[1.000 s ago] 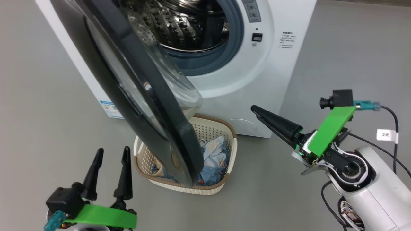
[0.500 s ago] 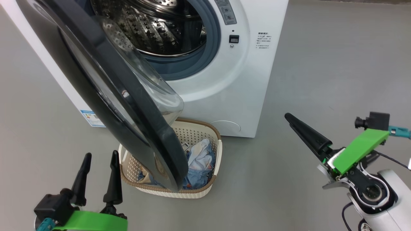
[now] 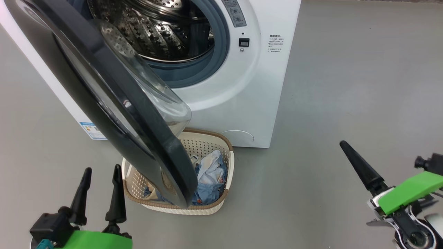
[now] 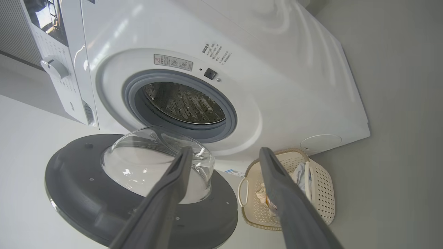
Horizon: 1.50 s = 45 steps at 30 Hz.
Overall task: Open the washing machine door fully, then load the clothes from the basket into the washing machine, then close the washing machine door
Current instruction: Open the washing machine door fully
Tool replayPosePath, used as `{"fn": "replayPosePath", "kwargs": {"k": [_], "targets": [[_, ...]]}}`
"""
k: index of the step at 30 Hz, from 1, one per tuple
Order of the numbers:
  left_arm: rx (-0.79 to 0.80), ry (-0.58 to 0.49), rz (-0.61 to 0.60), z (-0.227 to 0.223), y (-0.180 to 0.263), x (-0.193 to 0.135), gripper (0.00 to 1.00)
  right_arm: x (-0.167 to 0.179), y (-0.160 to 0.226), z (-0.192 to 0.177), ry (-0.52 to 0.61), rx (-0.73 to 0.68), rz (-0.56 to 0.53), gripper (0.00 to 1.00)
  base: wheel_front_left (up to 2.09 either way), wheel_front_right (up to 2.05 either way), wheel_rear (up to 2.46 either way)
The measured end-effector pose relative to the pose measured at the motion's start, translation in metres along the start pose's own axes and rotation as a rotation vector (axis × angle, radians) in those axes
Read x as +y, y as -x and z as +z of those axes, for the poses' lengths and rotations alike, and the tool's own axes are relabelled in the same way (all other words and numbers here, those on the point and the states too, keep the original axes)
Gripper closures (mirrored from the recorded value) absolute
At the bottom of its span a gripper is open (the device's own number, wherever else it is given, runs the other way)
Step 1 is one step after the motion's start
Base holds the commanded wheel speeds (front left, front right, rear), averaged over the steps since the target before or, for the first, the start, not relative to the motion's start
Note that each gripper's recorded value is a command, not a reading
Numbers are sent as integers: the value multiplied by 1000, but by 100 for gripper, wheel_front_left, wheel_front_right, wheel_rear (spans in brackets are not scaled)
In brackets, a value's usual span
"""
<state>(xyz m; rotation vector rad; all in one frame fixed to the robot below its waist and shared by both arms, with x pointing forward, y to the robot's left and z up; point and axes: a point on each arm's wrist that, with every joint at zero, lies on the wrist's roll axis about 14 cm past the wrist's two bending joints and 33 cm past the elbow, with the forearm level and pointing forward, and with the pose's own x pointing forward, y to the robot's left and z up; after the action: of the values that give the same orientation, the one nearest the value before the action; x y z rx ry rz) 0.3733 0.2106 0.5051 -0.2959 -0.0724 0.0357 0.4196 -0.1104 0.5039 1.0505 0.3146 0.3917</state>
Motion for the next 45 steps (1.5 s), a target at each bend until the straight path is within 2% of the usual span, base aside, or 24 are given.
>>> {"fn": "replayPosePath", "kwargs": {"k": [9,13,16,26,36,38,45], "targets": [[1,6,5,0,0,1,0,-17,16,10,53,-95,-52,0,0,0,0],[2,7,9,-1,0,2,0,-24,21,13,147,-113,-71,0,0,0,0],[-1,9,10,0,1,2,0,-25,24,10,178,-125,-70,0,0,0,0],[-10,13,18,3,4,4,0,-26,31,14,459,-154,-64,0,0,0,0],[-1,11,22,1,6,6,0,-15,43,38,592,-304,-88,0,0,0,0],[-1,9,22,1,6,6,0,-12,43,39,644,-306,-83,0,0,0,0],[0,7,25,1,7,7,0,-12,44,33,721,-295,-92,0,0,0,0]]}}
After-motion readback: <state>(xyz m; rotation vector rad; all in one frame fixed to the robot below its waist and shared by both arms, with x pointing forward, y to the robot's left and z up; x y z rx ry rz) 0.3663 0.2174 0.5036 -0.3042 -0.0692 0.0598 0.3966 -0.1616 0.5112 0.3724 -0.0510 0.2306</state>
